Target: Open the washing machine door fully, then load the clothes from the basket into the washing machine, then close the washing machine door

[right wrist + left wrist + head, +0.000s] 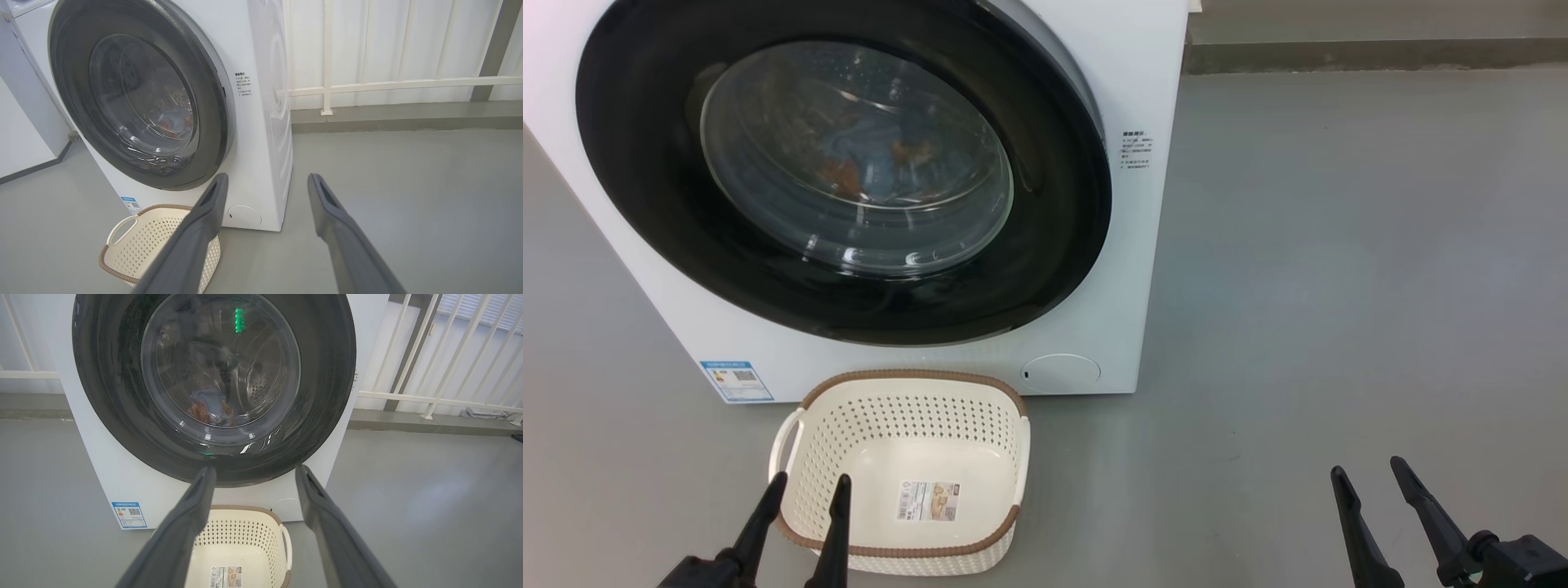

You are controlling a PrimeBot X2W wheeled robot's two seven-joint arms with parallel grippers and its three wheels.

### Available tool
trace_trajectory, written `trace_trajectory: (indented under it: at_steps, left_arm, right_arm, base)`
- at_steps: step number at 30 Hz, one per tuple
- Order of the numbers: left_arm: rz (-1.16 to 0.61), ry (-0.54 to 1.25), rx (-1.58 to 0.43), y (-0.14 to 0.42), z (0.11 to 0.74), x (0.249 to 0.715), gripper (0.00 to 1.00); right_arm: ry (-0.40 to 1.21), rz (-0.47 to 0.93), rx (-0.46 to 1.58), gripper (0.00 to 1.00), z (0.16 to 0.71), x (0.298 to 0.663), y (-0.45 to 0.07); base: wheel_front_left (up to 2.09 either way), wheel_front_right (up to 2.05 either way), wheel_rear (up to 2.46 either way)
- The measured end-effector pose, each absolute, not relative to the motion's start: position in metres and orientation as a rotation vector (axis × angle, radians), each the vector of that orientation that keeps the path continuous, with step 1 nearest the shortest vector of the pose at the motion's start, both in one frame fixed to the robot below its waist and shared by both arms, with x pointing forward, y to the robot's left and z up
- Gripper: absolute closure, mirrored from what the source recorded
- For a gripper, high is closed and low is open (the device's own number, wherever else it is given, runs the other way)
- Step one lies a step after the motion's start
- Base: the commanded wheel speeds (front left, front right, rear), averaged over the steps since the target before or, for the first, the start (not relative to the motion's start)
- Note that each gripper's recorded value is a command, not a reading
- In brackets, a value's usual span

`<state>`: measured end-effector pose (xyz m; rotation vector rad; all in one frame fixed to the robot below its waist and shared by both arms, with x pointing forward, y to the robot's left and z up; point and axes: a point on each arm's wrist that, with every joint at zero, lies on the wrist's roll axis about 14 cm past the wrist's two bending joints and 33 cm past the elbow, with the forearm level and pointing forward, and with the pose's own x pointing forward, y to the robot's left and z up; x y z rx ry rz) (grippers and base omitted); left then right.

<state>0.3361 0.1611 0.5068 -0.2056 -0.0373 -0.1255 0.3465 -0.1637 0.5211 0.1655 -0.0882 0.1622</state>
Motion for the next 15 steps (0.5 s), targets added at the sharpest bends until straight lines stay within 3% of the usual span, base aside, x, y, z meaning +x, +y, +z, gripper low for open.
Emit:
trace_trajectory:
  at_steps: [15]
  left_arm:
    - [-0.116, -0.032, -0.211, 0.1618, 0.5055, 0.3345, 0.0]
  right_arm:
    - [-0.091, 0.167, 0.165, 0.0, 0.5225, 0.347, -0.1625]
  base:
    - [0.0, 0.0, 0.0]
